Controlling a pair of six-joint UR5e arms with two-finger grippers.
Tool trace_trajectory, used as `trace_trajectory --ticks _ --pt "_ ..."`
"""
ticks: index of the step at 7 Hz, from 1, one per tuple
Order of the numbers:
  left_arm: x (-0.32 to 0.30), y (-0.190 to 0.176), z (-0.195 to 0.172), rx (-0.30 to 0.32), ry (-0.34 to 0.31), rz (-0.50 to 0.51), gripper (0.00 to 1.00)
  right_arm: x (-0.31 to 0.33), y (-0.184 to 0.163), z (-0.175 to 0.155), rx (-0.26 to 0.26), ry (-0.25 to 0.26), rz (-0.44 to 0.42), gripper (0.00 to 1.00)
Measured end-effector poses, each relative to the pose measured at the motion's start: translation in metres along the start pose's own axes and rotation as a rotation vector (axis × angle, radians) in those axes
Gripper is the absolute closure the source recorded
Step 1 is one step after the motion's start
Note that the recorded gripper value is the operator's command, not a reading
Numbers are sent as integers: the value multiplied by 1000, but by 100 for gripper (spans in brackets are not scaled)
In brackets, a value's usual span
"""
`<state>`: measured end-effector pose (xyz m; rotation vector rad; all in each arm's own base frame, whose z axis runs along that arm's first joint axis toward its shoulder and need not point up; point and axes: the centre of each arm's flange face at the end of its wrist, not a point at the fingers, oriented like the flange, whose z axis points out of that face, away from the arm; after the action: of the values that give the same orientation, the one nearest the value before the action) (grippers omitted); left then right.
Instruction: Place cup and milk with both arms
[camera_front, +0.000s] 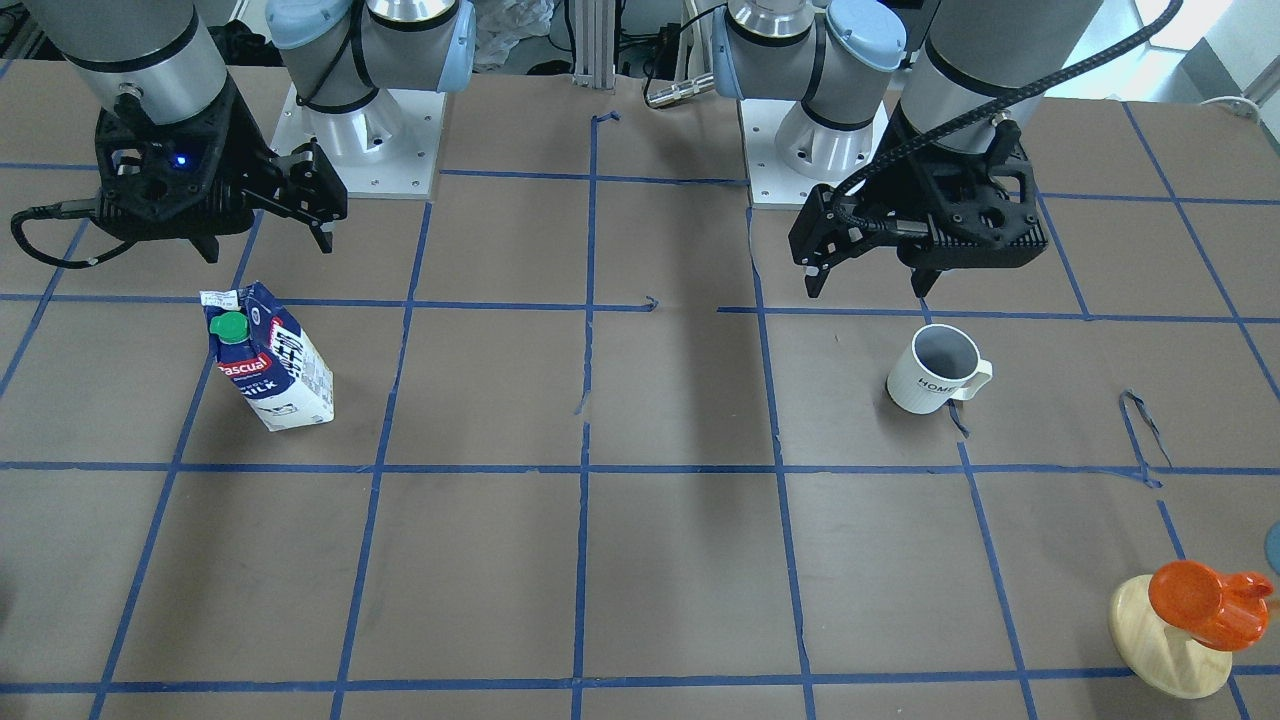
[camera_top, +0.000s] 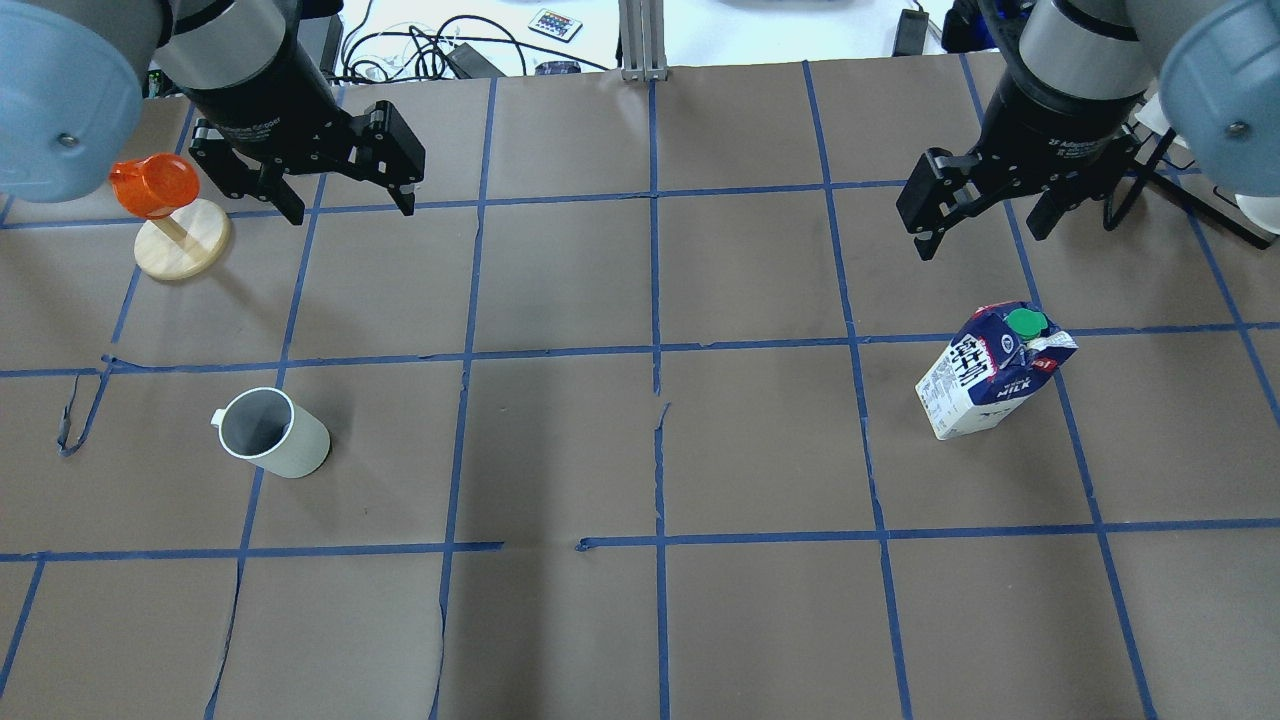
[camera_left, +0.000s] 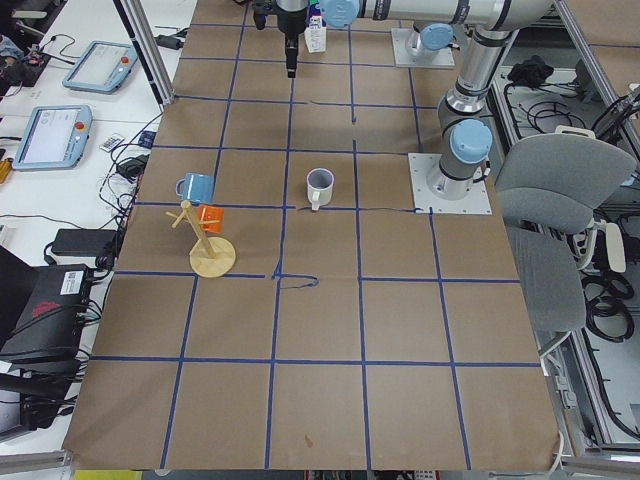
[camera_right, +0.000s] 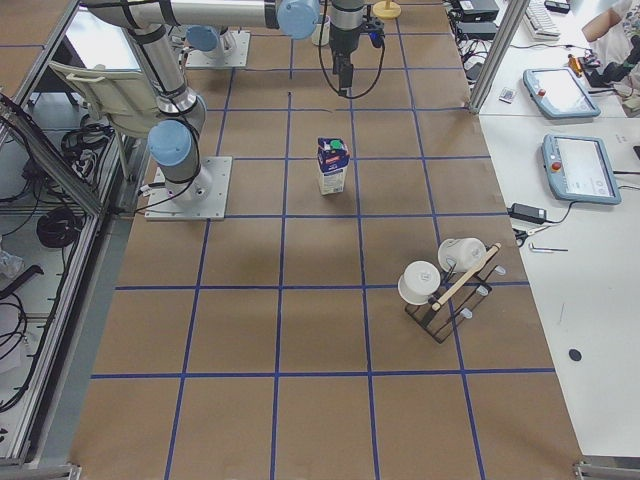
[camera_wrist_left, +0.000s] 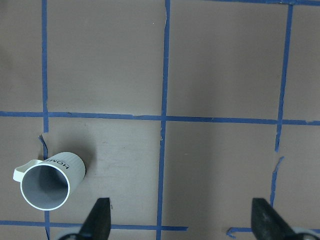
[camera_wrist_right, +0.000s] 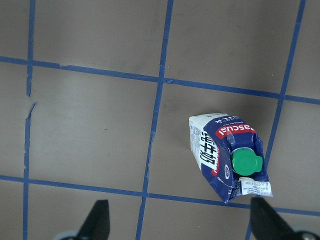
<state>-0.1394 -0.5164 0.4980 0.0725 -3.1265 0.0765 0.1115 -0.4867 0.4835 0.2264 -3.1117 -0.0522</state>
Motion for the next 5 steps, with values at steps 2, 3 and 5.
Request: trace_trajectory --ticks 2,3,5 --pt "0 0 0 -1 0 0 0 0 0 0 0 1 -1 0" --pt "0 0 1 -1 0 0 0 0 0 0 2 1 0 0" --pt "0 0 1 -2 -3 0 0 1 -1 -1 8 3 0 1"
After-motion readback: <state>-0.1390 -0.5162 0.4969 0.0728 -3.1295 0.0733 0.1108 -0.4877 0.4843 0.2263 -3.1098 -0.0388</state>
